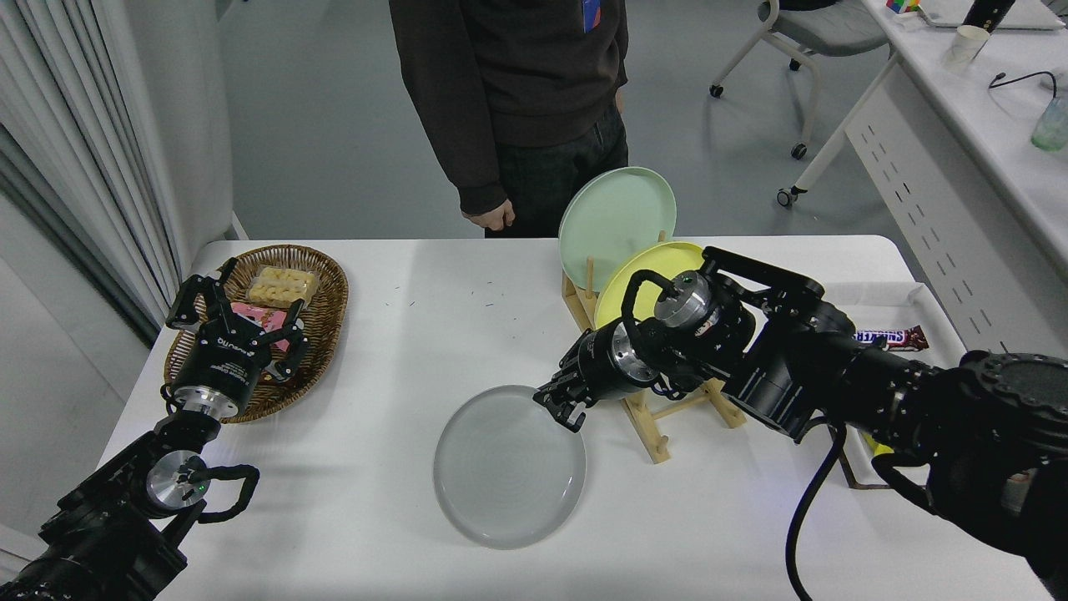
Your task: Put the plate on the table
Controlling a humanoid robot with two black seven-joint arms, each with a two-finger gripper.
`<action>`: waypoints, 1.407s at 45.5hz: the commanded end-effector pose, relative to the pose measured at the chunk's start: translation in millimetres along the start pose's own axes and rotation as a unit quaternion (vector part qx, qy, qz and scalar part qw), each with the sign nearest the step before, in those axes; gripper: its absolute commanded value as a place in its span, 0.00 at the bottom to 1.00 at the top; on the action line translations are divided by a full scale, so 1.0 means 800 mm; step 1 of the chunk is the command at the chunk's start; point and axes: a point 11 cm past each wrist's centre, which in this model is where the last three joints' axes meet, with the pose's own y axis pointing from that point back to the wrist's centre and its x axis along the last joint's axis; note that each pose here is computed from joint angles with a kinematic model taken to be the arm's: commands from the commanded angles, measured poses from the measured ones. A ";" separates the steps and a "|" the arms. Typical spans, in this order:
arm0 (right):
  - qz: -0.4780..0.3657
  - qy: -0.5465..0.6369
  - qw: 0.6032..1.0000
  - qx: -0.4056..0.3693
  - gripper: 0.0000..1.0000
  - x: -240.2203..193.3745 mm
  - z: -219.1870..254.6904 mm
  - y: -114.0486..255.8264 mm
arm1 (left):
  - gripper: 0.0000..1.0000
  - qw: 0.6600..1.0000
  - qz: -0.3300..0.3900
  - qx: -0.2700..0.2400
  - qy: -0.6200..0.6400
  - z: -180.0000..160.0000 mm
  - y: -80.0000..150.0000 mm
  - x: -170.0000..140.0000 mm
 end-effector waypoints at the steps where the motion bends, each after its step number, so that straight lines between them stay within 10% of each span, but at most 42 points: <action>1: -0.005 -0.035 0.999 -0.017 0.00 0.015 0.008 -0.011 | 0.98 1.000 0.000 0.000 0.000 0.000 0.000 0.000; 64: 0.013 -0.028 1.000 0.000 0.09 0.035 0.003 -0.018 | 0.98 1.000 0.000 0.000 0.000 0.000 0.000 0.000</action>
